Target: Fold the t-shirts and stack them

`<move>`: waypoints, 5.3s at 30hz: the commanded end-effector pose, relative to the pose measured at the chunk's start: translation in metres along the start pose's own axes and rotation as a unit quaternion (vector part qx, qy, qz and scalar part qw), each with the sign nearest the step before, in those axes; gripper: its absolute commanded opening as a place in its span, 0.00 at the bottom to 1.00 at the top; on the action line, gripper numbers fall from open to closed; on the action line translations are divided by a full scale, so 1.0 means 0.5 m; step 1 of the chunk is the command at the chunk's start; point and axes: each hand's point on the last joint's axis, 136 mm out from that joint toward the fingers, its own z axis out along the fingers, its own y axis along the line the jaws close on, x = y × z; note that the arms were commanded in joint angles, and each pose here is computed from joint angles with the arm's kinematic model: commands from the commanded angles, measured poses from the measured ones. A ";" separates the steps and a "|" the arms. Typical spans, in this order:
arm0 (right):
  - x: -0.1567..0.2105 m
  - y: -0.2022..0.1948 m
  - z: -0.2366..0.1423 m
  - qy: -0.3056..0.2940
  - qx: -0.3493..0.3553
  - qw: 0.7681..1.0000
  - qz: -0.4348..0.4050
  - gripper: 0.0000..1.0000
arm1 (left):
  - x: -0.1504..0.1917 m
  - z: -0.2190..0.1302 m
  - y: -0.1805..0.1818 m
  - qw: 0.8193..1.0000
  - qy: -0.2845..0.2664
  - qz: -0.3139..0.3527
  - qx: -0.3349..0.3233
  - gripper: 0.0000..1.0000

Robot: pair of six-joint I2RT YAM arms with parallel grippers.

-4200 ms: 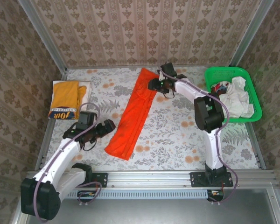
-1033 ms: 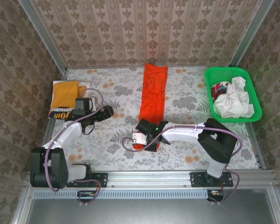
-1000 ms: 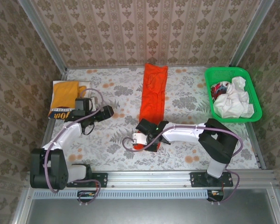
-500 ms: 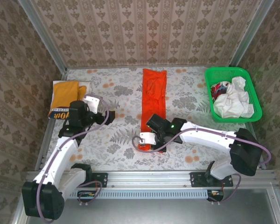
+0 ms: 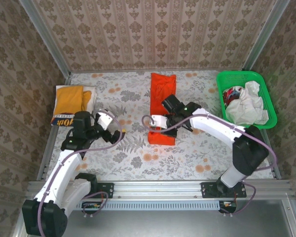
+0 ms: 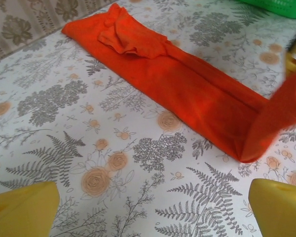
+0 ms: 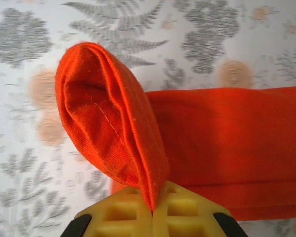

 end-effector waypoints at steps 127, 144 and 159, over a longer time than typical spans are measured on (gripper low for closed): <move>0.093 -0.013 0.177 0.058 0.032 0.997 -0.046 0.00 | 0.006 0.028 -0.014 0.998 -0.015 -0.044 0.039 1.00; 0.090 0.197 0.041 0.045 -0.081 0.996 -0.012 0.00 | -0.026 0.093 -0.006 0.996 -0.010 -0.083 0.016 1.00; 0.075 0.197 0.011 0.026 -0.066 0.997 -0.020 0.00 | -0.002 0.383 0.097 0.848 0.090 -0.519 -0.052 0.92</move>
